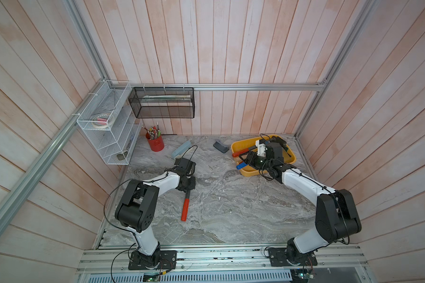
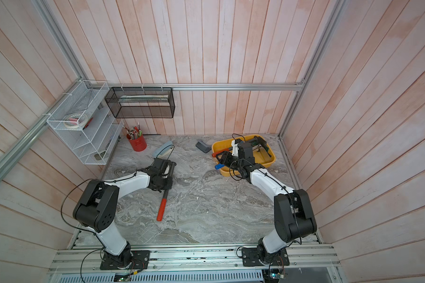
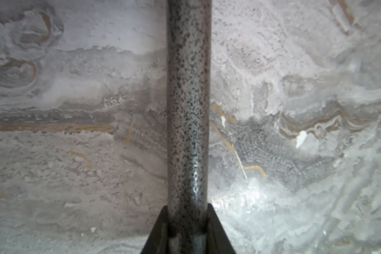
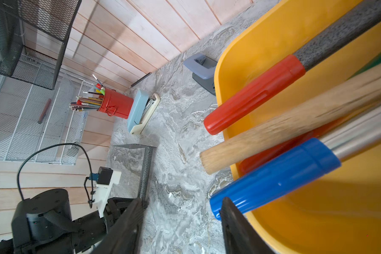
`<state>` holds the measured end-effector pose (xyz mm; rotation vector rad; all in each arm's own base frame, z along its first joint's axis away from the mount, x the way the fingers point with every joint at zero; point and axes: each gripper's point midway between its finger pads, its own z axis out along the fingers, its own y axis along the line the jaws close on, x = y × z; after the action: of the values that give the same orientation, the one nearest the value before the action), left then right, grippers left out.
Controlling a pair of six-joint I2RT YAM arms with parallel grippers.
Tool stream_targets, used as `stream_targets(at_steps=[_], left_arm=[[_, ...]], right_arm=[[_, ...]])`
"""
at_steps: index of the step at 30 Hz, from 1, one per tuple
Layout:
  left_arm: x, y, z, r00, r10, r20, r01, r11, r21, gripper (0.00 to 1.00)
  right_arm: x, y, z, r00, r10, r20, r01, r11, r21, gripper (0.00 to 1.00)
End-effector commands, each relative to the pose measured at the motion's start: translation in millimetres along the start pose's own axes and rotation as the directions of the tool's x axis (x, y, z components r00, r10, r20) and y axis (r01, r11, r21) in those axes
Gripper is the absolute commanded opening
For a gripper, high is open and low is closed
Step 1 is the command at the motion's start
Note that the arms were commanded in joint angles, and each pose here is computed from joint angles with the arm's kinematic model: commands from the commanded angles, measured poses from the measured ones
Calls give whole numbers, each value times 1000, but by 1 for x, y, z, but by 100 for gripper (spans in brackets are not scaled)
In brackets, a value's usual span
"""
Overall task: Put the small hoe into the storage box
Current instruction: Pick up the hoe from the center of the board.
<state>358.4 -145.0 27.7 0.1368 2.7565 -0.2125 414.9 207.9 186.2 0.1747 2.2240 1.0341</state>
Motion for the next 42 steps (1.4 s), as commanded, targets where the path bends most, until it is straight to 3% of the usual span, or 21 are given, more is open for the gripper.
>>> stream_targets(at_steps=[1, 14, 28, 42], left_arm=[[-21, -10, -22, 997, 36, 66, -37, 999, 18, 10], [-40, -33, -55, 987, 72, 146, -86, 992, 88, 0], [-56, -69, -95, 970, 76, 232, -127, 969, 211, 0], [-61, -99, -116, 956, 74, 285, -164, 938, 305, 0]], right_arm=[[7, 13, 3, 1000, 13, -18, -14, 999, -47, 59], [38, 48, 23, 987, 100, -127, -124, 972, -200, 59], [86, 79, 60, 968, 106, -228, -161, 958, -239, 59], [108, 113, 90, 959, 99, -266, -177, 941, -287, 57]])
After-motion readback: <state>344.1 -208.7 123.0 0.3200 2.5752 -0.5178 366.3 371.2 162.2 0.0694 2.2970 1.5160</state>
